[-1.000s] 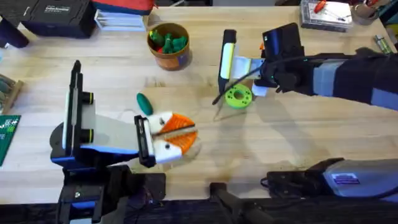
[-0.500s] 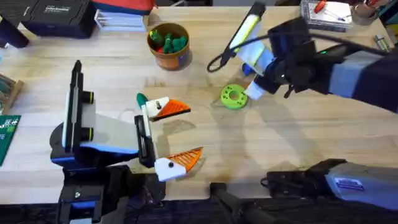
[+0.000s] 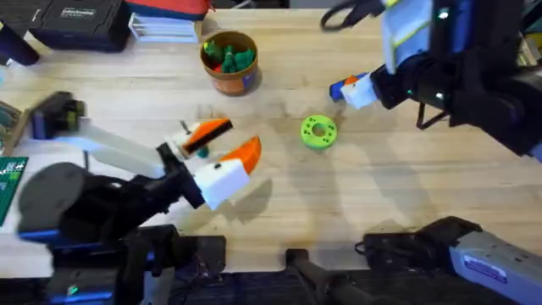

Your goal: Pick up the gripper from the table and insert it into the empty holder that is missing its gripper. Then pick up a screw, insert it into the mounting hole, and use the screwdriver to tighten it. Finally, clean up the table by picking up the vegetable and placing it into the bucket.

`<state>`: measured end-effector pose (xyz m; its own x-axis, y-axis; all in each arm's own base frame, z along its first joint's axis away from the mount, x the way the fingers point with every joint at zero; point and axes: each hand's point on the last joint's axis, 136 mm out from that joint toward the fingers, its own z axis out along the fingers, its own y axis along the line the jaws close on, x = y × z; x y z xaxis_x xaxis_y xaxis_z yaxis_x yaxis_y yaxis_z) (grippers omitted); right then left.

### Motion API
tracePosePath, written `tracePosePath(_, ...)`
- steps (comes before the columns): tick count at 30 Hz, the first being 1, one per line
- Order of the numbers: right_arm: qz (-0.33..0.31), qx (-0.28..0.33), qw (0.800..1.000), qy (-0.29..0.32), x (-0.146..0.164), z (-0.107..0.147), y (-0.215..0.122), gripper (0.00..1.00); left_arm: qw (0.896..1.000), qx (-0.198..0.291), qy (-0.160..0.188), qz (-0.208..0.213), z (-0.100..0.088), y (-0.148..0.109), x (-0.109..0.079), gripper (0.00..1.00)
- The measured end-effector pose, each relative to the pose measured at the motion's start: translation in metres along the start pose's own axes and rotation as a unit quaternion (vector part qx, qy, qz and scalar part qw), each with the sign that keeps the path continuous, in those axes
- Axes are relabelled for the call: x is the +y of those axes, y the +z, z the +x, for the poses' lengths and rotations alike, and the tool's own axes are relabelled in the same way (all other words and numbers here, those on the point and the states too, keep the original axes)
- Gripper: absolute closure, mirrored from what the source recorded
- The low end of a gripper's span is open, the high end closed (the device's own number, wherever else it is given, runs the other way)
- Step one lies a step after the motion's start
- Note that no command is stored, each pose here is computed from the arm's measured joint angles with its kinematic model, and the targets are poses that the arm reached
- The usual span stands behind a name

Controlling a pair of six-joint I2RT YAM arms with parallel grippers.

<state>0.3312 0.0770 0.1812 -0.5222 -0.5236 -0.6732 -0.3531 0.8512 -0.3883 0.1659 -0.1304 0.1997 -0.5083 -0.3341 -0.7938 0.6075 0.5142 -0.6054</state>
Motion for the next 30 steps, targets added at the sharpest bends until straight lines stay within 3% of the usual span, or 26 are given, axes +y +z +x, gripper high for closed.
tracePosePath(4,-0.022,-0.035,0.997,0.061,0.003,-0.012,-0.015,0.007,0.999,-0.028,0.020,-0.021,-0.025,-0.004,-0.009,0.015)
tracePosePath(10,-0.112,-0.084,0.986,0.094,0.028,-0.031,-0.035,0.007,0.998,-0.045,0.020,-0.047,-0.032,-0.005,-0.001,0.015)
tracePosePath(13,-0.137,-0.089,0.982,0.098,0.036,-0.034,-0.038,0.007,0.997,-0.060,0.035,-0.039,-0.041,-0.006,-0.008,0.015)
tracePosePath(18,-0.153,-0.092,0.979,0.101,0.041,-0.036,-0.039,0.007,0.997,-0.053,0.015,-0.051,-0.049,-0.009,-0.015,0.015)
tracePosePath(23,-0.159,-0.094,0.977,0.102,0.043,-0.036,-0.040,0.007,0.991,-0.022,-0.025,-0.131,-0.065,-0.021,-0.019,0.016)
tracePosePath(25,-0.161,-0.094,0.977,0.102,0.044,-0.036,-0.040,0.006,0.980,0.002,-0.054,-0.189,-0.067,-0.030,-0.013,0.015)
tracePosePath(27,-0.161,-0.094,0.977,0.103,0.044,-0.037,-0.040,0.007,0.960,0.031,-0.091,-0.262,-0.067,-0.042,-0.001,0.015)
tracePosePath(30,-0.161,-0.094,0.977,0.103,0.044,-0.037,-0.040,0.007,0.918,0.077,-0.132,-0.367,-0.065,-0.060,0.024,0.015)
